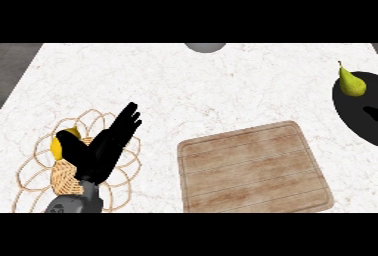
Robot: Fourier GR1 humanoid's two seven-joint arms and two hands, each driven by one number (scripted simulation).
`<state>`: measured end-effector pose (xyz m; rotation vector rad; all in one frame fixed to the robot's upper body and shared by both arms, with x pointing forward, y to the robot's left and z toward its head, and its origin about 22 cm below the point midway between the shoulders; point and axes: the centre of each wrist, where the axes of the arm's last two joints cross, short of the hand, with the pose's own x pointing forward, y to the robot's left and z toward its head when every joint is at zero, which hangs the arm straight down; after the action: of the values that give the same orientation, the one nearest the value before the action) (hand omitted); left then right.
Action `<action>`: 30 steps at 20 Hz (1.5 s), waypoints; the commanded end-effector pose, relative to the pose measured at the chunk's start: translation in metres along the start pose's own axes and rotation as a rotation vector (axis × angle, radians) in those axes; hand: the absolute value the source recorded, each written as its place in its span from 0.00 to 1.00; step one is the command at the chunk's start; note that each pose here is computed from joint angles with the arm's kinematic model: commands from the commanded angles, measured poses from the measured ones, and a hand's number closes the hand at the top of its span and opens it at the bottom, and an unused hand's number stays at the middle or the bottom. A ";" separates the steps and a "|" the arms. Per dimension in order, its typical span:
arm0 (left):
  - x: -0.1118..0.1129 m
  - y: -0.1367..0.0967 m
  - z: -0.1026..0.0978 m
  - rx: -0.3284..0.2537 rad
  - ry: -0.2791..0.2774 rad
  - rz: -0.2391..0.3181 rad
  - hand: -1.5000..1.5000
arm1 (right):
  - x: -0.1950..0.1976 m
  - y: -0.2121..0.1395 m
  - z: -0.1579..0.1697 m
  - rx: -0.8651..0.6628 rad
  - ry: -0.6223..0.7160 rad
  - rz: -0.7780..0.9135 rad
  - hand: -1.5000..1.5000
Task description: Pick the pear from the cutting board and place it in the pan
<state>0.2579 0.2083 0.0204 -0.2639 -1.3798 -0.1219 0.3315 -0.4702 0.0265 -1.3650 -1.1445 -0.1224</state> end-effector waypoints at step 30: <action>-0.028 0.012 0.002 0.040 0.019 0.001 0.50 | -0.168 -0.115 0.026 0.321 -0.068 -0.573 0.00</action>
<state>0.2570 0.2146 0.0047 -0.2349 -1.3628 -0.0912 0.1730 -0.5631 -0.0171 -0.7551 -1.5237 -0.3196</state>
